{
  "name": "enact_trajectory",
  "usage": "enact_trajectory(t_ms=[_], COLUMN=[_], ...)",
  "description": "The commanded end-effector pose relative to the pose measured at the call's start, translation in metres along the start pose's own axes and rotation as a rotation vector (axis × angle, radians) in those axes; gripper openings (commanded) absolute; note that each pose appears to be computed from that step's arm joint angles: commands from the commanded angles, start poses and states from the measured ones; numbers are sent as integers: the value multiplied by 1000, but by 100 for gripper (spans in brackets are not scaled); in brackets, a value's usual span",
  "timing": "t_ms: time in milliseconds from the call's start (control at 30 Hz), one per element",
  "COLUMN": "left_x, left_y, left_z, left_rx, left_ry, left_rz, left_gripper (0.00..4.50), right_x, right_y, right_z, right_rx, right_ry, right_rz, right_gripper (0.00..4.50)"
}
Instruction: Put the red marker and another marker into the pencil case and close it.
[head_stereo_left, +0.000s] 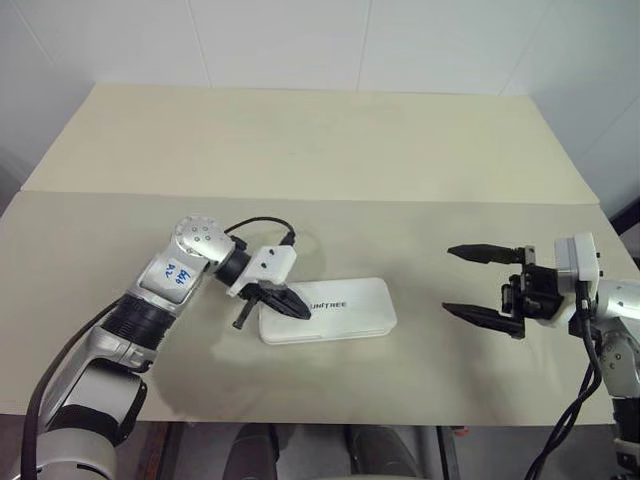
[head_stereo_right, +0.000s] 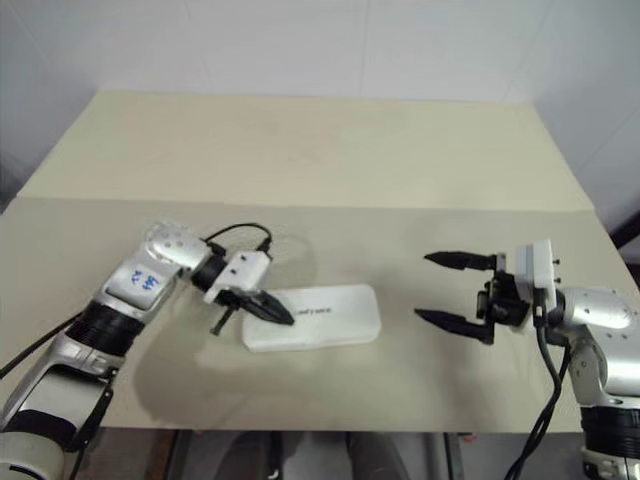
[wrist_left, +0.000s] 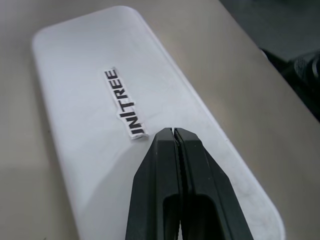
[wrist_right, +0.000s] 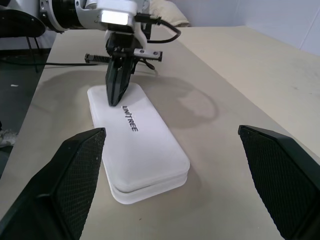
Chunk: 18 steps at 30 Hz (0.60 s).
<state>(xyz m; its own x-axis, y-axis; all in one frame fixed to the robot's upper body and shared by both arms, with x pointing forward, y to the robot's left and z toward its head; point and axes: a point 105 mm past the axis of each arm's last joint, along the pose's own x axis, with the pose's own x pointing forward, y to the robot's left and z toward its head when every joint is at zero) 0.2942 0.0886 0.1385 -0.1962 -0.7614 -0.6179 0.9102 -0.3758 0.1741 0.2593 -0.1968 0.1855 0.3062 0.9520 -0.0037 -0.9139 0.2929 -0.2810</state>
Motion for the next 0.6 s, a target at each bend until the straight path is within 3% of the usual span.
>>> enact_trajectory(t_ms=[33, 333, 467, 600], left_x=[8, 22, 20, 12], left_y=[-4, 12, 16, 25], left_z=[-14, -18, -9, 10], left_rx=[36, 144, 188, 222], left_ry=[94, 152, 93, -51], left_rz=[-64, -59, -23, 82], left_gripper=[3, 3, 3, 3], right_x=[3, 4, 3, 3], right_y=[3, 6, 6, 4], right_z=[8, 10, 11, 11], right_rx=[-26, -15, -15, -13], right_ry=[-16, -20, -17, -15], right_rz=[2, -3, 0, 3], right_gripper=[450, 450, 450, 450])
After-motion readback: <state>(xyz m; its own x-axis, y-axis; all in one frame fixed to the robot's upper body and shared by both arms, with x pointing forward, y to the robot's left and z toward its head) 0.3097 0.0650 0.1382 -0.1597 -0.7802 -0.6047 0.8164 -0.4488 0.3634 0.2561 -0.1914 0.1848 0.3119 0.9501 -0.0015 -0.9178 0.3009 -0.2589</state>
